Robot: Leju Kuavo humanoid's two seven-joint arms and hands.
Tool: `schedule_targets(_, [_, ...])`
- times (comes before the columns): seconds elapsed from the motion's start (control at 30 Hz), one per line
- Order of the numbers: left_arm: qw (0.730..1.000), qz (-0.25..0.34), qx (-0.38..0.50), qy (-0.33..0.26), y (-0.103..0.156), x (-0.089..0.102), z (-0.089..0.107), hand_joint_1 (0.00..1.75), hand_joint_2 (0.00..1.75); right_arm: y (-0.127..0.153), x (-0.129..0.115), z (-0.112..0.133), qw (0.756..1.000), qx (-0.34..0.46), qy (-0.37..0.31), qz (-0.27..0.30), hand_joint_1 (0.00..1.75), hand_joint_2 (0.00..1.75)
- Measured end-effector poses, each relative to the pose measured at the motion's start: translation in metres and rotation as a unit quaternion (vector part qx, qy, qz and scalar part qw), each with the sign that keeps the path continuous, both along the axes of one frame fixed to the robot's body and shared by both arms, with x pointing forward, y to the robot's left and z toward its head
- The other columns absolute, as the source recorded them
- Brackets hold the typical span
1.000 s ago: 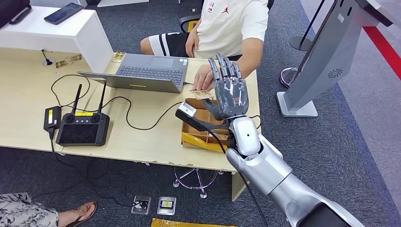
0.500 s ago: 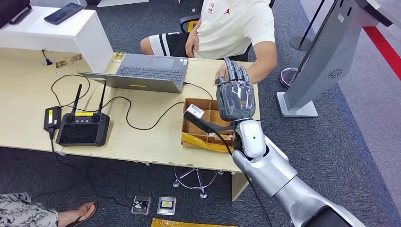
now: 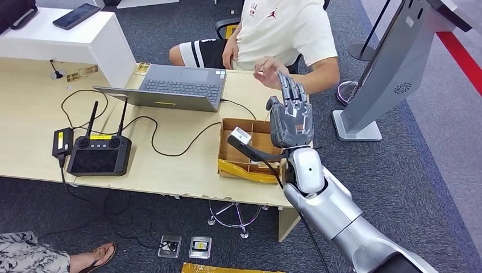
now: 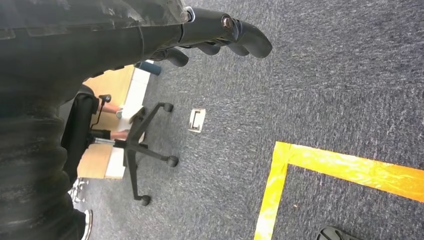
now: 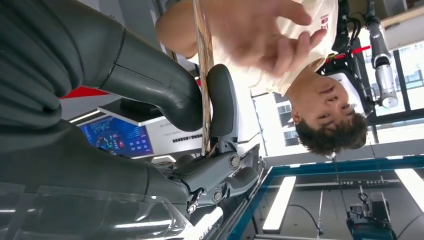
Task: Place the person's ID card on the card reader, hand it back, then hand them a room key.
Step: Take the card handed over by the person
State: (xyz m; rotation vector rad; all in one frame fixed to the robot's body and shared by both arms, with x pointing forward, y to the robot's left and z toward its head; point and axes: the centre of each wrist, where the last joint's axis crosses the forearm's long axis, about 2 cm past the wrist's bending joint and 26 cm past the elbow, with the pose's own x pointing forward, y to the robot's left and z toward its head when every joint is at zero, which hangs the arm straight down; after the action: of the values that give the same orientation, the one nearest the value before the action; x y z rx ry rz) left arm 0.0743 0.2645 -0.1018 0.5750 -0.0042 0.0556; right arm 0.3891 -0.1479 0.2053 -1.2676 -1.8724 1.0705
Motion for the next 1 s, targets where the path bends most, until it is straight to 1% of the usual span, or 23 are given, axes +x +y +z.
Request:
schedule_targets(0.17, [1.0,-0.003,0.001,0.0,0.001,0.0,0.0,0.0,1.75,-0.008,-0.001,-0.006,1.0,0.007,0.009,-0.016,1.75,1.75])
schedule_targets(0.37, [1.0,-0.004,0.002,0.0,0.002,0.0,0.0,0.0,1.75,-0.03,-0.001,-0.019,0.998,0.045,0.024,-0.044,1.75,1.75])
schedule_targets(0.6, [1.0,-0.006,0.003,-0.001,0.002,0.0,0.0,0.0,1.75,-0.061,-0.008,-0.044,0.991,0.089,0.052,-0.08,1.75,1.75])
schedule_targets(0.73, [1.0,-0.004,0.003,-0.001,0.002,0.0,0.0,0.0,1.75,-0.076,-0.015,-0.062,0.988,0.097,0.069,-0.098,1.75,1.75])
schedule_targets(0.83, [1.0,-0.004,0.003,-0.001,0.002,0.0,0.0,0.0,1.75,-0.083,-0.022,-0.075,0.986,0.093,0.084,-0.107,1.75,1.75])
schedule_targets(1.0, [1.0,-0.005,0.003,-0.001,0.002,0.0,0.0,0.0,1.75,-0.086,-0.032,-0.091,0.985,0.08,0.102,-0.11,1.75,1.75])
